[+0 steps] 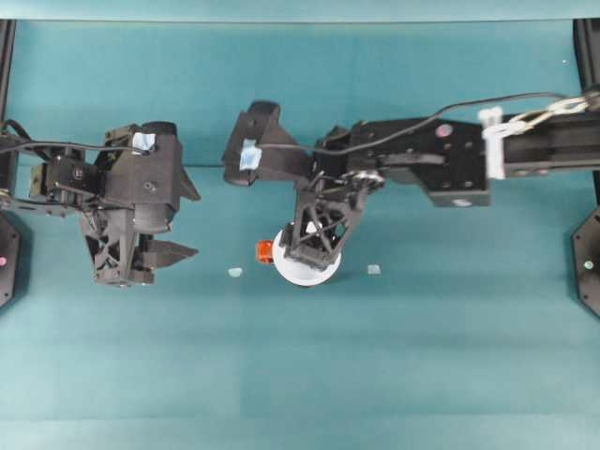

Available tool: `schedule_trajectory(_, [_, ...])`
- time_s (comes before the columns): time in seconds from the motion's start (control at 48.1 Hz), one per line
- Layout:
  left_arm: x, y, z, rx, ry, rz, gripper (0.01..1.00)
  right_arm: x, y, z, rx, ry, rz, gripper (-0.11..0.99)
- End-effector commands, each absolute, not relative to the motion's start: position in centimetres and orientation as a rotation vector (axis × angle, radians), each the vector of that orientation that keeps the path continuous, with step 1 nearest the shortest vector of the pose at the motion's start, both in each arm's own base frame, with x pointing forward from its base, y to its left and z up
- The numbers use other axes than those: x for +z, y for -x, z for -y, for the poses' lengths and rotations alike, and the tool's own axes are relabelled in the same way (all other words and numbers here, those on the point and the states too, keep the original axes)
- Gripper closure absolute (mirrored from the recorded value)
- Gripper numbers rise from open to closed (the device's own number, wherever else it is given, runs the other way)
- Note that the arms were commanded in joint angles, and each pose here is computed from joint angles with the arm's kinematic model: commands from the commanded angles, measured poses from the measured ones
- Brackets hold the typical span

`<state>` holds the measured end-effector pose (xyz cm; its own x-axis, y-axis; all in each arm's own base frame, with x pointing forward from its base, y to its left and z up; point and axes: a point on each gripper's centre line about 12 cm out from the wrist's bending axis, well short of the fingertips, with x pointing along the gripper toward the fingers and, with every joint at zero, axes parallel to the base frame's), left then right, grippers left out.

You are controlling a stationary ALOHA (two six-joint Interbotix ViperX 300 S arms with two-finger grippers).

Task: Put the paper cup into the moved red handle cup holder.

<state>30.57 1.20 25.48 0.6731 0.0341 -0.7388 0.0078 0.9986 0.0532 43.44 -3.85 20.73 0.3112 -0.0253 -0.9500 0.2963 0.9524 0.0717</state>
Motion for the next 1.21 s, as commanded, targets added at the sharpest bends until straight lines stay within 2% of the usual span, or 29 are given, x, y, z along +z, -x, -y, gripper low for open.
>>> schedule_trajectory(0.0, [26.6,-30.8,-1.12,0.015,-0.054,-0.797,0.079,27.5,-42.1,3.69,-0.198,-0.237,-1.075,-0.04])
schedule_trajectory(0.104, [26.7,-30.7,-1.07,0.013,-0.055,-0.795,0.079,29.4,-41.3,3.61,-0.193,-0.235,-1.027,-0.03])
schedule_trajectory(0.312, [26.6,-30.7,-1.07,0.016,-0.049,-0.797,0.079,31.4,-39.6,3.47,-0.180,-0.218,-0.983,-0.03])
schedule_trajectory(0.54, [26.6,-30.7,-1.07,0.016,-0.049,-0.798,0.079,31.8,-38.6,3.14,-0.170,-0.208,-0.978,-0.04])
schedule_trajectory(1.184, [26.4,-30.6,-1.07,0.016,-0.049,-0.802,0.079,33.8,-38.0,2.26,-0.147,-0.202,-0.931,-0.04])
